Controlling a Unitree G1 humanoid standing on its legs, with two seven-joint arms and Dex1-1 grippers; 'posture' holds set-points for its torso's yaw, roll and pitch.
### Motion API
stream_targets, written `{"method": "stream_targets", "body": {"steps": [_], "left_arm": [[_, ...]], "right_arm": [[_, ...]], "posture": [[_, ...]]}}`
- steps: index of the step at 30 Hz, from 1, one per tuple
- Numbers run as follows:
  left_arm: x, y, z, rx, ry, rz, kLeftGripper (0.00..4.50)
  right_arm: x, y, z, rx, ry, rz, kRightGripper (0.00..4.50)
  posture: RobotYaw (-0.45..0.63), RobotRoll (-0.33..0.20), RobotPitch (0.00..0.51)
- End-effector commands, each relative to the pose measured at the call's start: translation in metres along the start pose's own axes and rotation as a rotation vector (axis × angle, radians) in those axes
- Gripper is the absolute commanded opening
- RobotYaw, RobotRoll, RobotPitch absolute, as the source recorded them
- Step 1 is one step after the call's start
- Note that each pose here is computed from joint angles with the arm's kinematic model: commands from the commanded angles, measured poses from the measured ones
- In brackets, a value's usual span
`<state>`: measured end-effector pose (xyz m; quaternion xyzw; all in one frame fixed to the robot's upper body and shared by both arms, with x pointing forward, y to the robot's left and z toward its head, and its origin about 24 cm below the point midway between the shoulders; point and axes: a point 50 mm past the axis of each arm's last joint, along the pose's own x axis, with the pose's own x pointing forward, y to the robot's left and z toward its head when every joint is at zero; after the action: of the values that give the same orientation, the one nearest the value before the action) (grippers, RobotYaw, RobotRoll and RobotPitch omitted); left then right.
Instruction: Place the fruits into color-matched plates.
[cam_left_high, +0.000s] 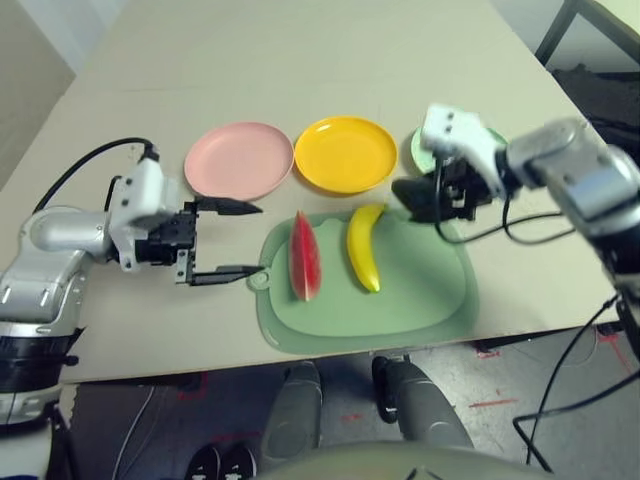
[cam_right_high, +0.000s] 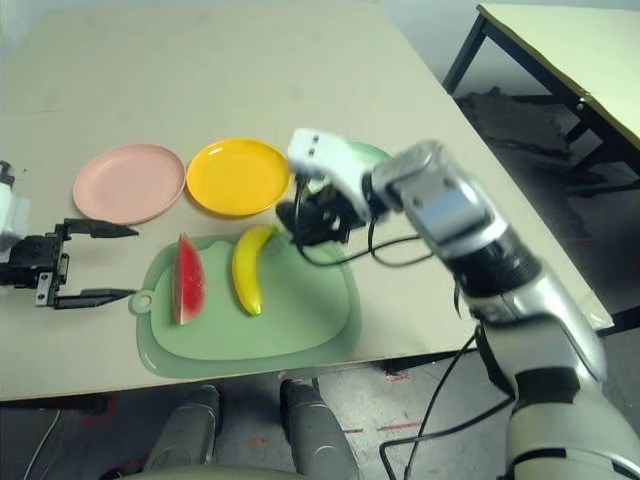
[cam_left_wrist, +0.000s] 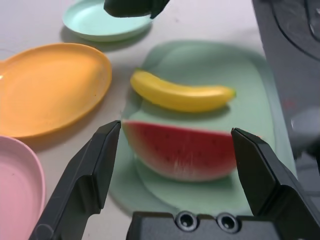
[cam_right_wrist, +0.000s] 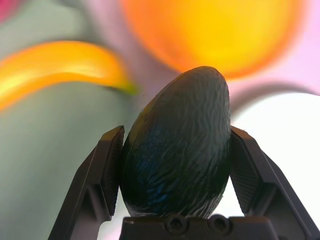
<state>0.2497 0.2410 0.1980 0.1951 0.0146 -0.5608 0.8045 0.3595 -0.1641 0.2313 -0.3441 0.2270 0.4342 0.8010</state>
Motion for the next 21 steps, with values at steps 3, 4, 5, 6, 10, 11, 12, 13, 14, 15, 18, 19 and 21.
{"method": "stream_targets", "body": {"steps": [3,4,5,6,10,11,12,13,14,15,18,19,21], "left_arm": [[0.016,0.000,0.013,-0.033,-0.033,0.057,4.50],[0.016,0.000,0.013,-0.033,-0.028,0.061,4.50],[0.017,-0.001,0.013,-0.026,-0.008,0.057,4.50],[0.016,-0.002,0.012,-0.020,0.014,0.051,4.50],[0.012,-0.006,0.009,-0.007,0.063,0.033,4.50],[0.011,-0.006,0.009,-0.007,0.065,0.034,4.50],[0.011,-0.006,0.009,-0.006,0.065,0.035,4.50],[0.010,-0.006,0.010,-0.006,0.064,0.036,4.50],[0.009,-0.006,0.010,-0.002,0.065,0.037,4.50],[0.008,-0.005,0.010,0.012,0.072,0.032,4.50],[0.006,-0.007,0.007,0.036,0.101,-0.012,4.50],[0.006,-0.009,0.007,0.038,0.108,-0.031,4.50],[0.005,-0.010,0.006,0.044,0.116,-0.058,4.50]], "right_arm": [[0.011,-0.030,-0.033,0.047,0.077,-0.143,3.35],[0.014,-0.032,-0.038,0.055,0.086,-0.153,3.35],[0.016,-0.034,-0.043,0.057,0.097,-0.164,3.35],[0.018,-0.036,-0.046,0.057,0.104,-0.175,3.35],[0.021,-0.040,-0.051,0.049,0.113,-0.203,3.35],[0.021,-0.041,-0.049,0.042,0.105,-0.208,4.09],[0.020,-0.042,-0.046,0.033,0.095,-0.211,4.30],[0.019,-0.043,-0.043,0.022,0.086,-0.212,4.45],[0.017,-0.044,-0.038,-0.005,0.076,-0.206,4.45],[0.016,-0.041,-0.027,-0.078,0.049,-0.171,4.45],[0.016,-0.023,0.000,-0.307,-0.025,0.004,4.45],[0.017,-0.013,0.007,-0.380,-0.047,0.073,4.45],[0.018,0.008,0.020,-0.524,-0.085,0.192,4.45]], "posture": [[0.04,0.000,0.164],[0.05,0.000,0.163],[0.05,0.000,0.164],[0.06,0.000,0.163],[0.06,0.000,0.163],[0.06,0.000,0.163],[0.06,0.000,0.164],[0.05,0.000,0.164],[0.05,0.000,0.164],[0.05,0.000,0.164],[0.02,0.000,0.166],[0.02,0.000,0.166],[0.02,0.000,0.170]]}}
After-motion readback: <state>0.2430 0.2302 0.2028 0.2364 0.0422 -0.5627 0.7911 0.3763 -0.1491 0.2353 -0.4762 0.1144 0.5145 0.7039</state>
